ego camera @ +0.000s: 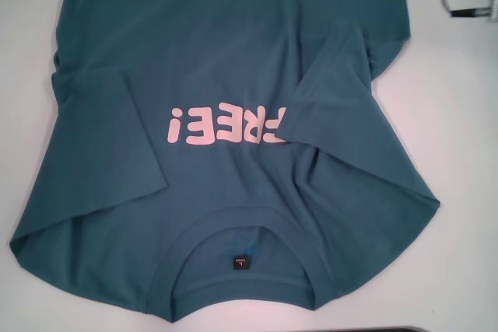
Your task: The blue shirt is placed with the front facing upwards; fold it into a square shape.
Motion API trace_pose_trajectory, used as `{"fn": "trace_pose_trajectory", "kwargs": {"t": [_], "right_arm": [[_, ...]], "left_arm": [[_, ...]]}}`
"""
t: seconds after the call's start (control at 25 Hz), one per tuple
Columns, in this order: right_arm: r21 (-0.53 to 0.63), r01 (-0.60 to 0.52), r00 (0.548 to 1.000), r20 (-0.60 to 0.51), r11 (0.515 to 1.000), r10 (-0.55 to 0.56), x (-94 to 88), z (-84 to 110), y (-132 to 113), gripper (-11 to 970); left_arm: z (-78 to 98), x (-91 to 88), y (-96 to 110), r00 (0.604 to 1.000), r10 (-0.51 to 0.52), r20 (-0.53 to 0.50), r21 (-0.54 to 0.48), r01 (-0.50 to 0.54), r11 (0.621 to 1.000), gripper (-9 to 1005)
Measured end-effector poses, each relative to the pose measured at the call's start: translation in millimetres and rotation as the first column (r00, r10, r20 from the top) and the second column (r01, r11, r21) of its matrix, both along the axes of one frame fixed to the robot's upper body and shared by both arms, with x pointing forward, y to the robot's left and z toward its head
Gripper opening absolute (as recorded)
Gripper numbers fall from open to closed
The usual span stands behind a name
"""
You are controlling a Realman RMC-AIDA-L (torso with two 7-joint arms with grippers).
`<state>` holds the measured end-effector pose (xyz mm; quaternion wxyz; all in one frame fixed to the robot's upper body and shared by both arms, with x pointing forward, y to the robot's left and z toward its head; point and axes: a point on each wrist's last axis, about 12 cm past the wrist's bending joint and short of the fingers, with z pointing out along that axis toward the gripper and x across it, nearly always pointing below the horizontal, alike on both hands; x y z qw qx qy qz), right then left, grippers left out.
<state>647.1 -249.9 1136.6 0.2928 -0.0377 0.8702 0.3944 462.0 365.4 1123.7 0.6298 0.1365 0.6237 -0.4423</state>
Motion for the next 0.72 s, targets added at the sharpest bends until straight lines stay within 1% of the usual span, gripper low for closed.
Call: {"fn": "trace_pose_trajectory", "kwargs": {"t": [0.08,0.16,0.24,0.28,0.4,0.48,0.56,0.64,0.72], "right_arm": [[0.044,-0.046,0.996,0.081,0.998,0.042,-8.4,9.1,-16,687],[0.092,-0.068,0.984,0.171,0.993,0.051,-18.9,13.6,-34,690],[0.130,-0.077,0.962,0.272,0.988,0.039,-36.3,11.5,-56,693],[0.148,-0.091,0.942,0.332,0.985,0.037,-47.6,10.3,-66,695],[0.167,-0.148,0.896,0.440,0.975,0.061,-78.1,7.5,-82,699],[0.159,-0.229,0.870,0.476,0.960,0.129,-98.7,9.0,-87,702],[0.168,-0.297,0.857,0.482,0.940,0.185,-114.6,9.9,-91,705],[0.187,-0.347,0.852,0.472,0.919,0.226,-128.4,8.3,-93,793],[0.198,-0.362,0.859,0.449,0.911,0.244,-137.6,3.4,-94,880]], "left_arm": [[-0.4,-0.6,0,1.000,0.000,-0.007,-0.005,0.000,1.000,600],[-0.3,-0.7,1,1.000,-0.006,-0.025,-0.017,0.005,1.000,600],[1.0,-0.1,3,0.998,-0.020,-0.065,-0.040,0.017,0.999,600],[2.4,0.6,5,0.995,-0.031,-0.095,-0.055,0.026,0.998,600],[7.3,3.7,12,0.980,-0.066,-0.185,-0.111,0.046,0.993,600],[10.8,5.1,17,0.967,-0.085,-0.242,-0.154,0.048,0.987,600],[13.2,6.3,21,0.952,-0.103,-0.289,-0.194,0.047,0.980,600],[14.0,7.1,24,0.923,-0.141,-0.357,-0.257,0.048,0.965,600],[12.3,5.7,26,0.880,-0.193,-0.434,-0.327,0.045,0.944,600]]}}
